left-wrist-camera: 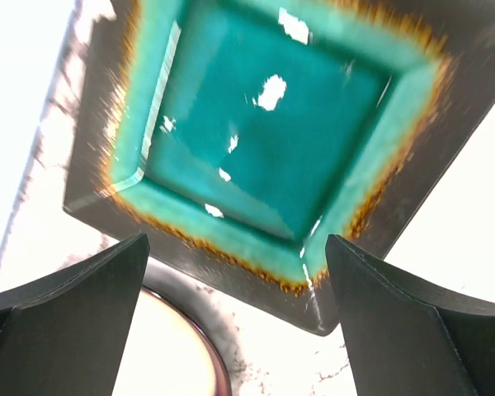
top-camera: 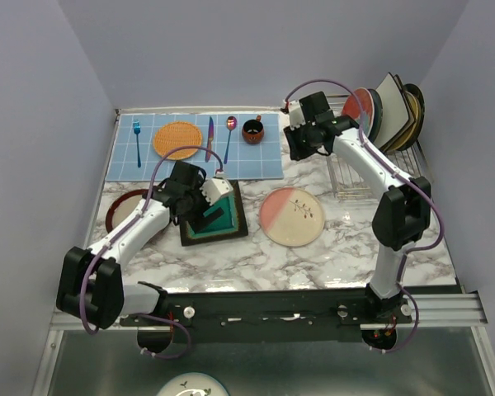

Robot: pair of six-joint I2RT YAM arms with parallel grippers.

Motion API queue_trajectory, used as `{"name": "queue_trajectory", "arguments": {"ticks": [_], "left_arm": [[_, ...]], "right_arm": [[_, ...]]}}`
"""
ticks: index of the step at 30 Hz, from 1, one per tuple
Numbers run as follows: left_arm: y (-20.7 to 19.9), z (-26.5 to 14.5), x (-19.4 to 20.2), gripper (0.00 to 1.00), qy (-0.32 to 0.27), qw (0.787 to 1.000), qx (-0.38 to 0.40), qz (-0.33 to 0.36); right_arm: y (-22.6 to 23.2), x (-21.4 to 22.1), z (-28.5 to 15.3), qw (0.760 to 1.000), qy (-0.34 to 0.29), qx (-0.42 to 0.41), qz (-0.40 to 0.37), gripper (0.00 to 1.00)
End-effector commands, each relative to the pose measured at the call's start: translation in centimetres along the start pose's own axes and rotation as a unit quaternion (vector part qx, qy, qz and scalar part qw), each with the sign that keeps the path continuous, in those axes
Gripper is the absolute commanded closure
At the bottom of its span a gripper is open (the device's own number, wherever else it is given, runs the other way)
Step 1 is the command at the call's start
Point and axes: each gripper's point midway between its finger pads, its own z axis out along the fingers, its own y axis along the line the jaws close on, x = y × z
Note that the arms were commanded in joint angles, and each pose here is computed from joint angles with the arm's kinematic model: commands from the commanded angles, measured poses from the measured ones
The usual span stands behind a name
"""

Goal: Unload the plates from the dish rack
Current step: Move the plate to the center of the board.

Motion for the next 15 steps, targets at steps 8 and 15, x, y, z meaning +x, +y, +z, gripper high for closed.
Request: {"name": "queue_trajectory", "arguments": {"ticks": [8, 15], "left_arm": [[-1.9, 1.0, -5.5, 0.02, -0.071, 0.994, 0.082, -0.034], [-3.0, 5.4, -6.6, 0.02, -0.051, 0.994, 0.096, -0.027]], "right_arm": [[-8.0, -2.7, -4.0, 0.987, -0.051, 0.149, 0.019, 0.69], [-10.9, -2.9, -5.9, 0.975, -0.061, 0.212, -0.002, 0.69]]}}
